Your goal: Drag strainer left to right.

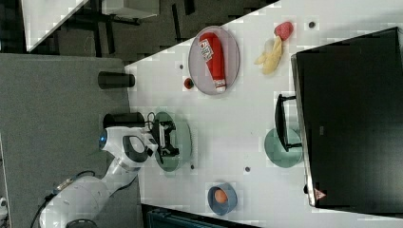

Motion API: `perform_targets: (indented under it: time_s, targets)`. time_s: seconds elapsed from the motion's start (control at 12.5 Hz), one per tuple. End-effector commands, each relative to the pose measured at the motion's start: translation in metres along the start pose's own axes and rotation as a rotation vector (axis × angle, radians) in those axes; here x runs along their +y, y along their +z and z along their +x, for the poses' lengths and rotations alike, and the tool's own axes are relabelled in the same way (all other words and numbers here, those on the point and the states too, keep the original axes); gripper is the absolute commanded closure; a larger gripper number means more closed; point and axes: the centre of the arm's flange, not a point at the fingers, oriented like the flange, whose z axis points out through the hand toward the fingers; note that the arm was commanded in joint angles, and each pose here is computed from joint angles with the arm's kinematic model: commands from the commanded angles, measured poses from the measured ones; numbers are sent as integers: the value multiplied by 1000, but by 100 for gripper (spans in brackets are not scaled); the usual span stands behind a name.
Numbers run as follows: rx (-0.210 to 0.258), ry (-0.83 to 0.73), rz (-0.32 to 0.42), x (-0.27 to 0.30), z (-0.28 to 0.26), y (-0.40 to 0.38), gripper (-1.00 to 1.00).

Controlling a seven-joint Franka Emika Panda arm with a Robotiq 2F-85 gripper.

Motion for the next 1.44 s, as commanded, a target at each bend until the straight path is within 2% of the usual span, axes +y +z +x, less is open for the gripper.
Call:
perform_targets:
  time_s: [0.08, 0.88, 1.44]
  targets:
    - [-17, 34, 61, -4, -13, -28, -100]
    - [0, 102, 50, -14, 38, -26, -100]
    - [26, 28, 36, -5, 103, -33, -100]
